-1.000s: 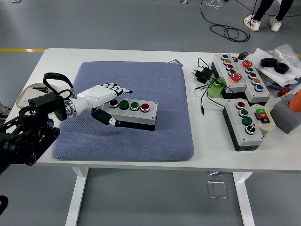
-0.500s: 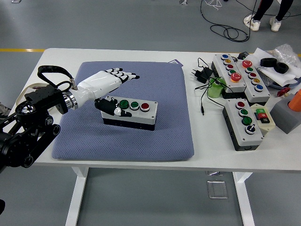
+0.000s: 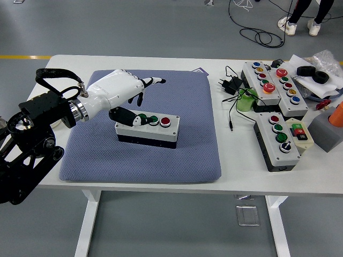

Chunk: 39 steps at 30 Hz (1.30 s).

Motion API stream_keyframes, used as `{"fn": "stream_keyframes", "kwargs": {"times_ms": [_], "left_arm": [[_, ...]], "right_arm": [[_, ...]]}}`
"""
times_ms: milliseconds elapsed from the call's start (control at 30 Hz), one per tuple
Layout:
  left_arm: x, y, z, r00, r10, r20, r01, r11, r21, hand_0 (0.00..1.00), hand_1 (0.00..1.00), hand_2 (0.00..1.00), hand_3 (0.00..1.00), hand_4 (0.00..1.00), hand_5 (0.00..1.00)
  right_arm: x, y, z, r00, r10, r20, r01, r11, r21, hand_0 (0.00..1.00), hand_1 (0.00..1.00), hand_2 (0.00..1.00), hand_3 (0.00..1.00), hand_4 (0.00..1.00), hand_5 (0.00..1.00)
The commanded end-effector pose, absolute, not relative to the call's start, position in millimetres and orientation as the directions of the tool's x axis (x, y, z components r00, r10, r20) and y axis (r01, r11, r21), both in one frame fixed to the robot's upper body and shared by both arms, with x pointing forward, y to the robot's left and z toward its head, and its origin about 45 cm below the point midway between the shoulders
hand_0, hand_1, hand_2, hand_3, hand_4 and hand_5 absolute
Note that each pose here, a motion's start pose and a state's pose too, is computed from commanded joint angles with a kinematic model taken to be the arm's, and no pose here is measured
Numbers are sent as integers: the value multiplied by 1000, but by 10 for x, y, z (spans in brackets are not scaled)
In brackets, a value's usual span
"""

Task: Pick up the button,place it on the desk,press the button,press the button

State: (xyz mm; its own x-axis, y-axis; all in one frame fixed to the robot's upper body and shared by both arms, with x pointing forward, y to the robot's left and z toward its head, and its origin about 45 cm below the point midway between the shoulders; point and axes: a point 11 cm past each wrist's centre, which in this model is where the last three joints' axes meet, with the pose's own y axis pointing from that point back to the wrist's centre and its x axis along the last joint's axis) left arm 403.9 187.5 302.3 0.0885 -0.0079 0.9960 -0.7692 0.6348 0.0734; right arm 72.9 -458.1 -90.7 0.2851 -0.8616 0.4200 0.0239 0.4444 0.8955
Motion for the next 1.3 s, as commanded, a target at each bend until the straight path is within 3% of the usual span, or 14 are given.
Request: {"fn": "stream_keyframes", "kwargs": {"times_ms": [267, 300, 467, 500, 600, 1300], "left_arm": [[4023, 1854, 2910, 152, -47, 987, -767, 624, 148, 89, 2, 2, 825, 623, 53], [4012, 1852, 2882, 173, -61, 983, -765, 621, 173, 98, 2, 2, 810, 577, 2], [3975, 1839, 2823, 219, -96, 971, -759, 608, 232, 98, 2, 2, 810, 577, 2], [3974, 1838, 2820, 221, -98, 970, -759, 607, 234, 88, 2, 2, 805, 511, 2], [3982, 1829, 2771, 241, -117, 963, -760, 595, 262, 88, 2, 2, 805, 511, 2], [4093, 1741, 2576, 274, -176, 946, -756, 569, 325, 89, 2, 2, 802, 489, 2]], "right_arm": [[740, -4574, -908, 281, -863, 419, 22, 443, 896, 663, 638, 660, 577, 359, 225], [743, -4573, -908, 281, -863, 420, 22, 443, 896, 662, 638, 660, 577, 358, 225], [745, -4574, -907, 279, -863, 420, 21, 443, 896, 662, 638, 660, 577, 358, 225], [745, -4574, -907, 279, -863, 420, 21, 443, 896, 662, 637, 659, 577, 360, 226], [750, -4576, -905, 281, -863, 420, 20, 443, 896, 662, 637, 659, 577, 360, 226], [776, -4571, -902, 281, -862, 421, 16, 443, 896, 660, 635, 658, 575, 360, 229]]}}
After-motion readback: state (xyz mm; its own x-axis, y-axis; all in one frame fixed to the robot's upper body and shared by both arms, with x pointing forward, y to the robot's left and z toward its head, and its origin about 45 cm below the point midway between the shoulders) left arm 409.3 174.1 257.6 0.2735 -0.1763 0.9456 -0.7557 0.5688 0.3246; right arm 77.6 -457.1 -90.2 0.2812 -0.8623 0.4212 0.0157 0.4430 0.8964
